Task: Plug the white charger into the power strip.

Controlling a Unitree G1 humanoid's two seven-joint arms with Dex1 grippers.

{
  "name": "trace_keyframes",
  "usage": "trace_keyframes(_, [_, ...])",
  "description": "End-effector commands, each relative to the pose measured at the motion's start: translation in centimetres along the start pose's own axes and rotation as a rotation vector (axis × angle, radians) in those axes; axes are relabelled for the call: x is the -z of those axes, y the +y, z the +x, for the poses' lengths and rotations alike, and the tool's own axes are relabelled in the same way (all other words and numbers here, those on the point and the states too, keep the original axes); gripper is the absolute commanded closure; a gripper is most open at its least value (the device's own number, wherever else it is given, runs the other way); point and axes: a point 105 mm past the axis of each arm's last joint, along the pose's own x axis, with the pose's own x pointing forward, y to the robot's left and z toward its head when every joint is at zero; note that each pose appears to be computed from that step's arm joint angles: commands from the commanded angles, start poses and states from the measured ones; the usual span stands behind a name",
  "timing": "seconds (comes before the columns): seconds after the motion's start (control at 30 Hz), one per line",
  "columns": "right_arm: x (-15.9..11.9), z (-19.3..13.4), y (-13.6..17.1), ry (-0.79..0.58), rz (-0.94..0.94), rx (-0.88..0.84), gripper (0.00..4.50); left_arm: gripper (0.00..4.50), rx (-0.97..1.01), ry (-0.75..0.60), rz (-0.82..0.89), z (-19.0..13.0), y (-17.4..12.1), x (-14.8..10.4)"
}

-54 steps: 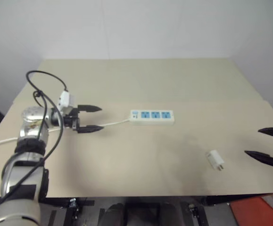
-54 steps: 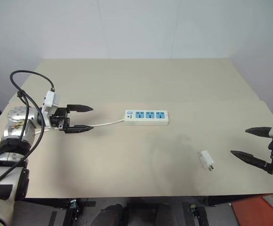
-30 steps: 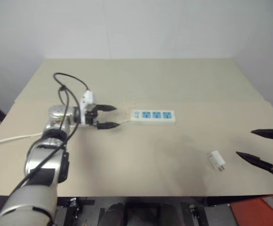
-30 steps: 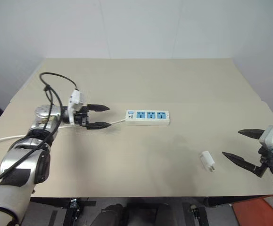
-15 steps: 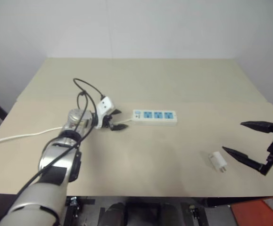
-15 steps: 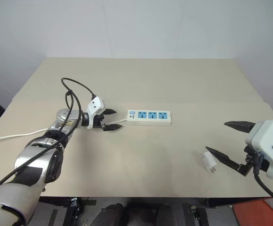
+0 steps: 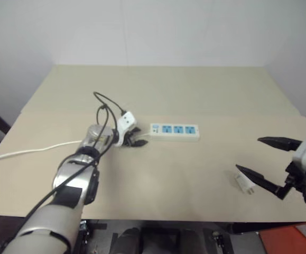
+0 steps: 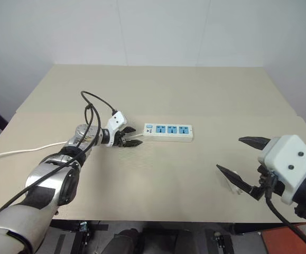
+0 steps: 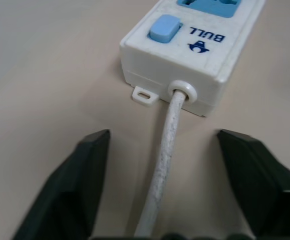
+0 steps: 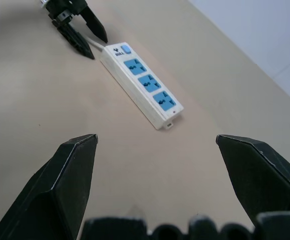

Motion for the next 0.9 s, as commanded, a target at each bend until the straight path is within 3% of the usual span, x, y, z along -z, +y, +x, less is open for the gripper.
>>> trace_keyframes(0.03, [-0.7, -0.1, 0.2, -0.004, -0.025, 0.016, 0.0, 2.1, -0.038, 0.06, 0.017, 0.0, 0.4, 0.6])
trace_keyframes(0.27, [-0.4, 0.1, 0.5, 0.002, -0.013, 0.001, 0.0, 4.33, -0.002, 0.043, 0.023, -0.2, 0.3, 0.2])
trace_keyframes(0.3, [-0.4, 0.2, 0.5, 0.002, -0.011, -0.001, 0.0, 4.47, -0.001, 0.041, 0.026, -0.3, 0.3, 0.1])
trace_keyframes(0.43, [-0.1, 0.6, 0.7, 0.0, -0.001, -0.013, 0.0, 4.47, -0.003, 0.048, 0.044, -0.6, 0.5, 0.1])
trace_keyframes(0.6, [0.1, 0.9, 0.6, -0.003, 0.0, -0.015, 0.0, 4.47, 0.168, -0.003, 0.119, -1.5, -0.7, -1.1])
trace_keyframes(0.9, [0.4, 1.5, 0.9, -0.027, 0.013, -0.016, 0.0, 4.47, 0.298, -0.06, 0.271, -3.7, -1.5, -1.7])
